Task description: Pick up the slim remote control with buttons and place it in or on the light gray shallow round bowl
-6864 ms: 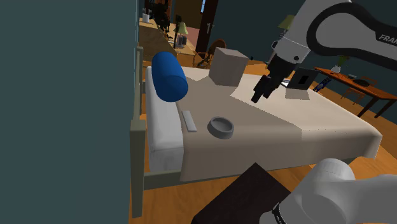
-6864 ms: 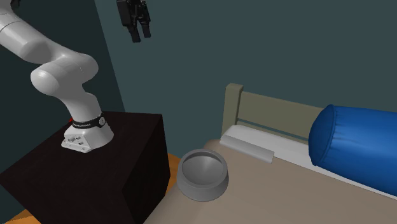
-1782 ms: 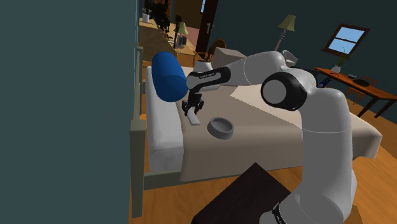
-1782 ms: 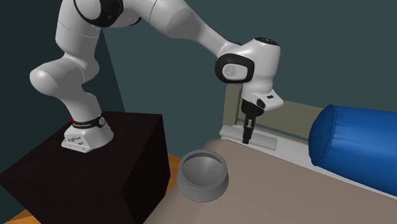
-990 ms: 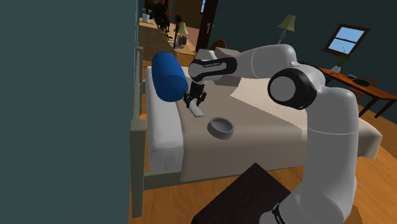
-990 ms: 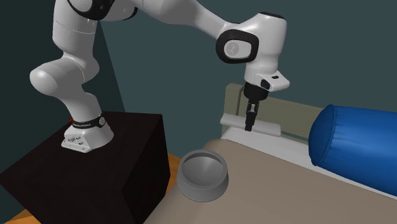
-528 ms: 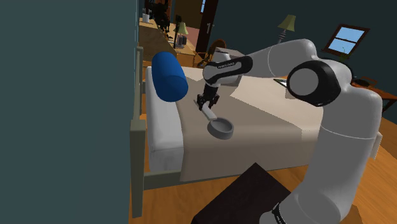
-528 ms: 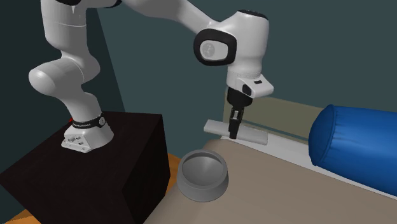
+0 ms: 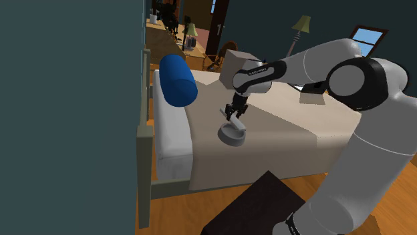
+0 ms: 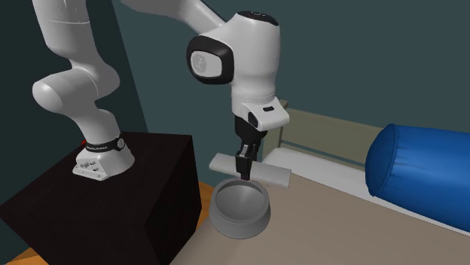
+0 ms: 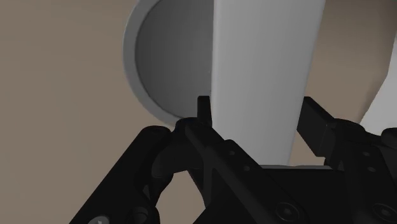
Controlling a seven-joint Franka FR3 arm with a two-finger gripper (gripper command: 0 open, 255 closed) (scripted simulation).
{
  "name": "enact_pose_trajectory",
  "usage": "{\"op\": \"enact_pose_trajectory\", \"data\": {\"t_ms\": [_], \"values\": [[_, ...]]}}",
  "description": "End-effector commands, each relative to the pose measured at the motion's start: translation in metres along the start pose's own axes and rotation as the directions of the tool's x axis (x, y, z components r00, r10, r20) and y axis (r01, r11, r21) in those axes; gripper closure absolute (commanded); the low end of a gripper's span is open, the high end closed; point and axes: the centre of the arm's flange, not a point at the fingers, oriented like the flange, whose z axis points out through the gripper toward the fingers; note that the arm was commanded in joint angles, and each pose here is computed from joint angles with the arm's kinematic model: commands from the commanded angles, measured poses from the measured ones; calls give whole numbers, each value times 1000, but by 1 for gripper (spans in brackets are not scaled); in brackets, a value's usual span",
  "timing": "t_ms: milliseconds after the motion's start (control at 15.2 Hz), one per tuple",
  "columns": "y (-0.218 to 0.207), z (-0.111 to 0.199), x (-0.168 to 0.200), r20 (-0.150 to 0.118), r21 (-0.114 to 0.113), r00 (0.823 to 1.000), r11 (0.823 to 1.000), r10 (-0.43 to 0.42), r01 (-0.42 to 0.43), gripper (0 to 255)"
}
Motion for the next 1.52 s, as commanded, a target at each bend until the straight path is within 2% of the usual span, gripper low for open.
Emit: {"op": "enact_pose_trajectory", "data": {"t_ms": [0,924,1452], "values": [[28,-4,-19,0,0,1000,1000,-1,1,255],[29,71,-18,0,0,1000,1000,-1,1,255],[29,71,-18,0,0,1000,1000,-1,1,255]]}}
